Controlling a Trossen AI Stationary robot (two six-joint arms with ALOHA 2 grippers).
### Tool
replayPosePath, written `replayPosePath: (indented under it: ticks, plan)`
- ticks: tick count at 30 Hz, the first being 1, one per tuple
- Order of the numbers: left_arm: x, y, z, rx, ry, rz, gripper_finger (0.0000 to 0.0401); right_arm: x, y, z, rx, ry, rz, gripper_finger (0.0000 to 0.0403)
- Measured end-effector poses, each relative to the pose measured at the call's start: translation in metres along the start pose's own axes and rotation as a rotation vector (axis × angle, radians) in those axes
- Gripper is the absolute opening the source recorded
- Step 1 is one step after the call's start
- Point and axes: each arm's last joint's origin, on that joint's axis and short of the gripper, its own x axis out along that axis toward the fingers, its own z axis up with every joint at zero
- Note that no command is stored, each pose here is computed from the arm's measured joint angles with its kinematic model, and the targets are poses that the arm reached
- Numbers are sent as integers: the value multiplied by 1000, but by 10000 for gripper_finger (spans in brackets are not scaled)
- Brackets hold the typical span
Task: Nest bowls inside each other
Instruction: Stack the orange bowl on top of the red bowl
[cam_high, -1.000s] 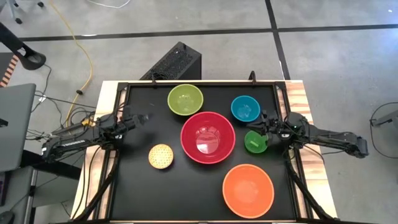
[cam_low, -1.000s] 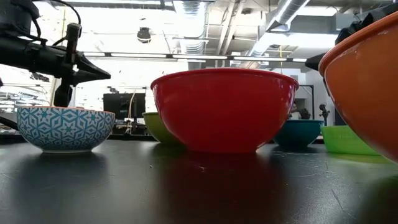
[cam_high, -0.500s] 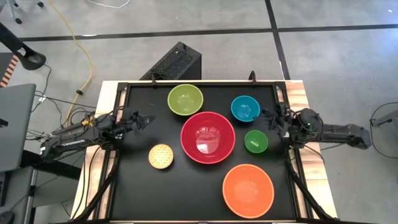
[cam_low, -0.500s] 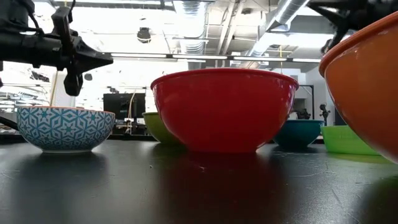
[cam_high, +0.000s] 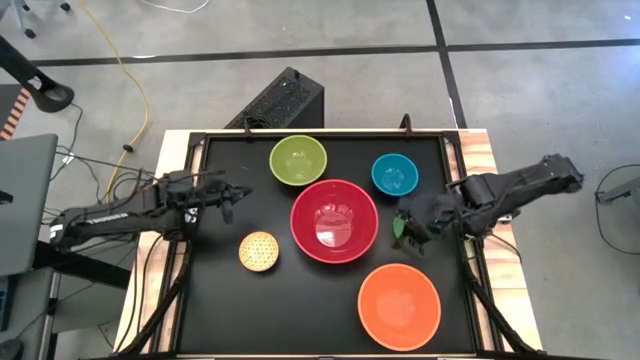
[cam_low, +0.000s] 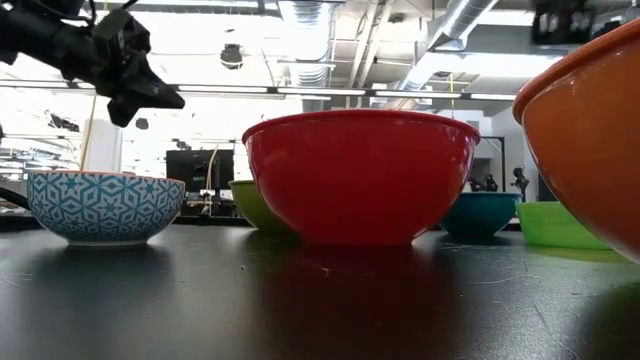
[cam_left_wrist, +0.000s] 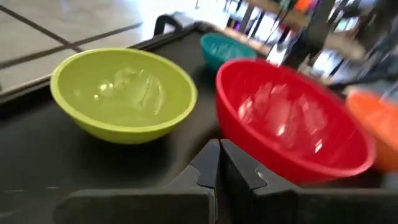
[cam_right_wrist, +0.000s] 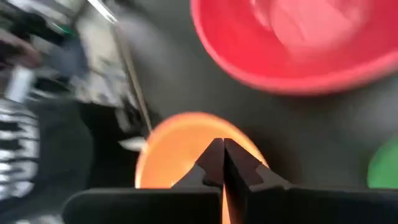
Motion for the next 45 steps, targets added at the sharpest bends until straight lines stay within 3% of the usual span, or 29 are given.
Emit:
replayPosePath:
  ticks: [3,8,11,18,26,33,36,40,45]
  plan:
    - [7,-1,2,52,23,5,5,5,9,-5,57,142,-158,38]
    - [16,-1,-1,68,64,14,33,21,15,-16,210,275,-307,80]
    - [21,-1,-3,70,93,12,56,36,14,-21,268,345,-330,119]
    - [27,-1,-7,71,135,7,97,58,3,-32,258,417,-404,219]
    - [27,-1,-5,38,117,5,103,88,-26,-50,216,437,-404,243]
    - [27,0,-6,-14,123,26,103,110,-43,-59,176,428,-362,214]
    - [27,0,-6,-30,114,52,103,110,-45,-60,145,438,-365,158]
    - [27,1,-5,-39,99,94,103,108,-46,-57,121,452,-334,37]
    - [27,2,-5,-50,86,129,103,85,-38,-43,170,482,-236,21]
